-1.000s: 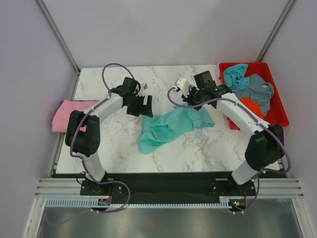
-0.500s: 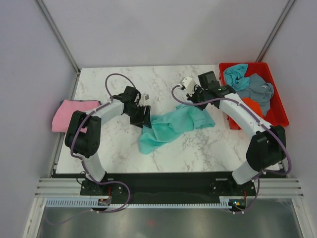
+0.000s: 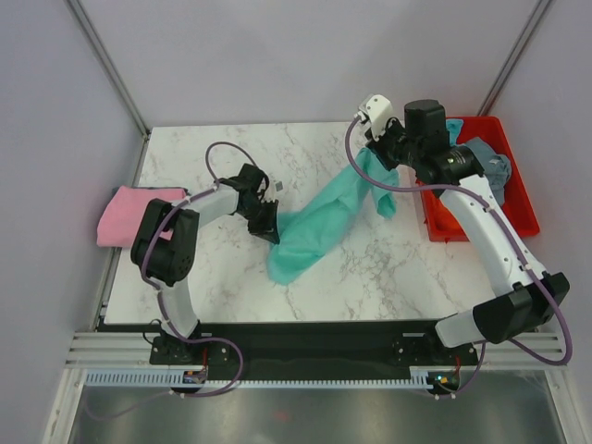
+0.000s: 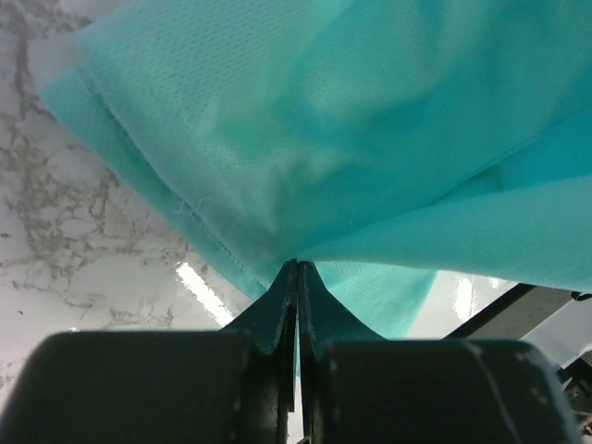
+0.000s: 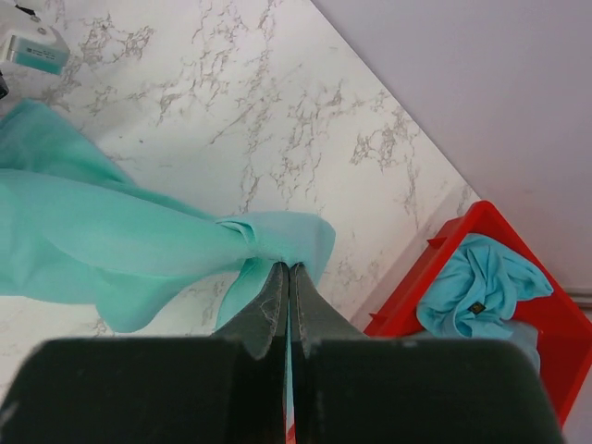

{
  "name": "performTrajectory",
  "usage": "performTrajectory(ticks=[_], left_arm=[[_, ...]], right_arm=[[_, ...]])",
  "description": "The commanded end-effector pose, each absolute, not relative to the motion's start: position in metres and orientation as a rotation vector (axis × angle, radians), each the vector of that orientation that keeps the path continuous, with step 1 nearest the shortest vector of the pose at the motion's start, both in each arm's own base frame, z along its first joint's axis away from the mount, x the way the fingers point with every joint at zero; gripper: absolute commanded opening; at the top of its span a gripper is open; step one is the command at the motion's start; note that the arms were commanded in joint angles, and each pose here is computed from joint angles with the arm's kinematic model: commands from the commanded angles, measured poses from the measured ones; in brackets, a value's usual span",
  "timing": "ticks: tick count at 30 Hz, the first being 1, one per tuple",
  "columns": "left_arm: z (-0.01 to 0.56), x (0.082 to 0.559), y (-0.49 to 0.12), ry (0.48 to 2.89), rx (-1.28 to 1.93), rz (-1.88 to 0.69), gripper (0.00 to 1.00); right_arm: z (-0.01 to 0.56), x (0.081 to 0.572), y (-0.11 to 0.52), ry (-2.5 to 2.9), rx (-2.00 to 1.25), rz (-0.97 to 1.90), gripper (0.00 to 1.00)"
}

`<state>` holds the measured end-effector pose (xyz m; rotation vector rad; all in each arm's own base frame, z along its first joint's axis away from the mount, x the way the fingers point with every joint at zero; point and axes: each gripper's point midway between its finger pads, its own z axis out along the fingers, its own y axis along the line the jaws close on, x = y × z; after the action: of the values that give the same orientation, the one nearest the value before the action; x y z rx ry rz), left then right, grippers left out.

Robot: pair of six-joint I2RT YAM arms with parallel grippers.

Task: Fold and stack the t-shirts
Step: Flatten the tshirt out

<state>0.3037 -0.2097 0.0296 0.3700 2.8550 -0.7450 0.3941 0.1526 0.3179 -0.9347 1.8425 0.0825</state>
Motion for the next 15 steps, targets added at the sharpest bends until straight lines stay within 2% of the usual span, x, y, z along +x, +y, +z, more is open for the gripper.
performTrajectory(ticks=[1,4,6,7,8,15], left_arm=[[0.044,0.318,-0.222,2.800,0.389,-0.770,0.02],[0.061,0.329,-0.218,2.745,0.404,-0.714,0.02],[0.102,0.348,-0.225,2.621,0.419,-0.729,0.02],[0.111,0.363,-0.208,2.572,0.456,-0.561,0.02],[0.137,0.376,-0.211,2.498,0.474,-0.543,0.02],[0.259,0.410,-0.198,2.162,0.574,-0.364,0.02]], right_arm=[[0.325,0.396,0.149,1.833,-0.896,0.085,0.00],[0.328,0.401,0.141,1.835,-0.868,0.070,0.00],[0.332,0.408,0.135,1.827,-0.841,0.040,0.00],[0.333,0.413,0.130,1.827,-0.820,0.016,0.00],[0.333,0.418,0.127,1.829,-0.805,-0.004,0.00],[0.317,0.489,0.122,1.856,-0.741,-0.060,0.00]])
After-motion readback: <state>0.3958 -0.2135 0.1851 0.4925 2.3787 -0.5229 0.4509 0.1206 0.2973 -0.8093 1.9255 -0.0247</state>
